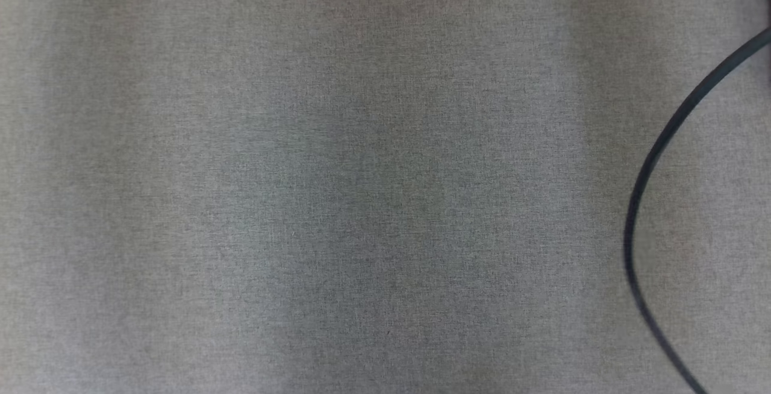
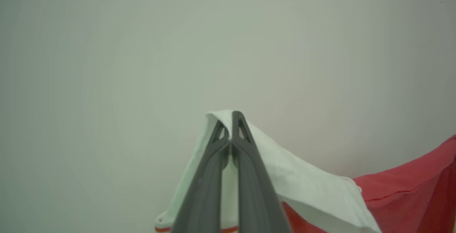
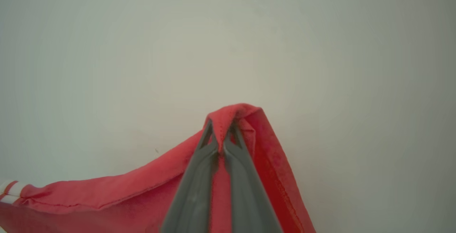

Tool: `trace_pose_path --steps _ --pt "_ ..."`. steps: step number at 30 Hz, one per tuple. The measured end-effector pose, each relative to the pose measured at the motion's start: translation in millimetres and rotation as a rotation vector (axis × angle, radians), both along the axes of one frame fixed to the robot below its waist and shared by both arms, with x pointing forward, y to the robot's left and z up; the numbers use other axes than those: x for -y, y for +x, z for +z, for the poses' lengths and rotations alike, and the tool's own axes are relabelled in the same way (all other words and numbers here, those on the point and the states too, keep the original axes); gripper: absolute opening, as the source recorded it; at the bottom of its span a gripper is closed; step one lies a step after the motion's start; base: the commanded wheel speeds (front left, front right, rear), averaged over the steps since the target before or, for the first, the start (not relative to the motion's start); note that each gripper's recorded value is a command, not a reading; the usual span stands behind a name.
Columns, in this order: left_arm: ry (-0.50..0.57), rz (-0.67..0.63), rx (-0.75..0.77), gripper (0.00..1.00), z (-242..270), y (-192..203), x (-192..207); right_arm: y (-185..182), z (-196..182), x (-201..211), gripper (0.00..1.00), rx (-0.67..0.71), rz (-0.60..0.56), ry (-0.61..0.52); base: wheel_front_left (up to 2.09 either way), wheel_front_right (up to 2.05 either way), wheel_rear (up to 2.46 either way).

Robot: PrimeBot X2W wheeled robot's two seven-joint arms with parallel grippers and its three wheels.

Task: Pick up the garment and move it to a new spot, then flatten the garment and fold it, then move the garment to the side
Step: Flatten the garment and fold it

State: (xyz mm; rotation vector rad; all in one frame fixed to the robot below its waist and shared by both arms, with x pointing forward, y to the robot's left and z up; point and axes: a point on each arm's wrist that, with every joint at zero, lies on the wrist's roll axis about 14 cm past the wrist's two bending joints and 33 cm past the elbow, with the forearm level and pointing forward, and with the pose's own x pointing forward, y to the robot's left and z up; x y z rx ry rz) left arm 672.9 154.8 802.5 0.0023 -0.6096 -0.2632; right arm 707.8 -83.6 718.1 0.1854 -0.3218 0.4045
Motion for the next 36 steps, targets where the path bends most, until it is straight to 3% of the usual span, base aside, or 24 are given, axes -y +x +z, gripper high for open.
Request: trace_pose_path --steps 8,20,36 --pt "-0.082 -0.028 -0.092 0.00 -66 -20 -14 -31 -69 -1 0.00 -0.126 0.068 0.018 0.00 0.00 0.00" --pt "-0.207 0.023 -0.241 0.00 -165 -124 -27 -136 -174 18 0.00 -0.354 0.124 0.047 0.00 0.00 0.00" --pt "-0.464 0.122 -0.467 0.00 -251 -244 -28 -259 -240 41 0.00 -0.531 0.090 0.163 0.00 0.00 0.00"
